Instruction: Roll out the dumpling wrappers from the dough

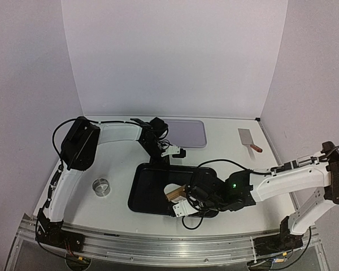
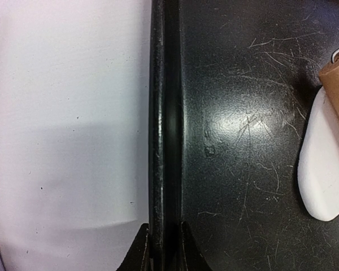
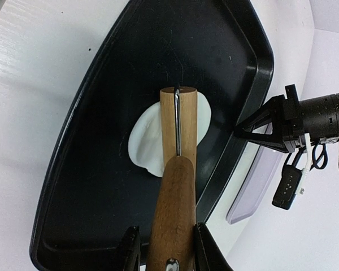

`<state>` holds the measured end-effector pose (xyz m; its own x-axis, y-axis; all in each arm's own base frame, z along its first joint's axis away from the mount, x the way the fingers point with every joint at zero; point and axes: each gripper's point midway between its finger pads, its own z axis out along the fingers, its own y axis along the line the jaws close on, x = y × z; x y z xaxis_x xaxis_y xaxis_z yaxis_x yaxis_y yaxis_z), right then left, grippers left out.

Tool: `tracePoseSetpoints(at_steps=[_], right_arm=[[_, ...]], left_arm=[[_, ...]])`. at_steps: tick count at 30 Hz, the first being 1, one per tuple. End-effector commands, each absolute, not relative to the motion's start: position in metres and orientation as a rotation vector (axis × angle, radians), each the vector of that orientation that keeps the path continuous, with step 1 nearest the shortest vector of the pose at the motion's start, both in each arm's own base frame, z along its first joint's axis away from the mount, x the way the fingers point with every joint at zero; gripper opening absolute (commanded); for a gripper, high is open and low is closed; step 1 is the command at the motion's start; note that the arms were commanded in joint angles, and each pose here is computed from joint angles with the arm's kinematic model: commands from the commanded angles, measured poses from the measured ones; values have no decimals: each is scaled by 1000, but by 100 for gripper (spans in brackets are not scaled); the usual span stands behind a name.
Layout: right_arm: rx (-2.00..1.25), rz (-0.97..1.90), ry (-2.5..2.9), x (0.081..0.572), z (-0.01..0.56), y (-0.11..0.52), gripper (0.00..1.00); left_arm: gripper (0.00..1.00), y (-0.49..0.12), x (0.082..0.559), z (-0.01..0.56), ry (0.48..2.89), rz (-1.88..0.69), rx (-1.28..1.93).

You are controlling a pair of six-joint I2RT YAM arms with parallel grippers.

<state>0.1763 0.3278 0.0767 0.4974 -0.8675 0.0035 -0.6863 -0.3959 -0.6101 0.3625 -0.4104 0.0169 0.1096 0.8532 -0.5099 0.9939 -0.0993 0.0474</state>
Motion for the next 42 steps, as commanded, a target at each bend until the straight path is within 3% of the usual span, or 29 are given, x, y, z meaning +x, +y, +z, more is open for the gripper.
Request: tracePoseSetpoints(at_steps=[1, 6, 17, 27, 36, 42], right_arm=[[-2758, -322, 1402, 129, -9, 251, 0], [-2729, -310, 1383, 146, -16, 273, 0], [-2787, -358, 1485, 97, -4, 213, 0], [-2688, -354, 1464, 149, -11, 270, 0], [-2774, -386, 1530, 98, -5, 215, 0], [-2825, -415, 1481, 93, 0, 202, 0]], left_arm=[[0, -382, 377, -26, 1905, -320, 2054], [0, -379, 378, -25, 1908, -311, 2058], [0, -378, 385, -25, 1913, -318, 2032], [0, -376, 385, -22, 1909, -329, 2033], [0, -377, 386, -22, 1905, -334, 2028], [0, -377, 386, -22, 1915, -339, 2017]])
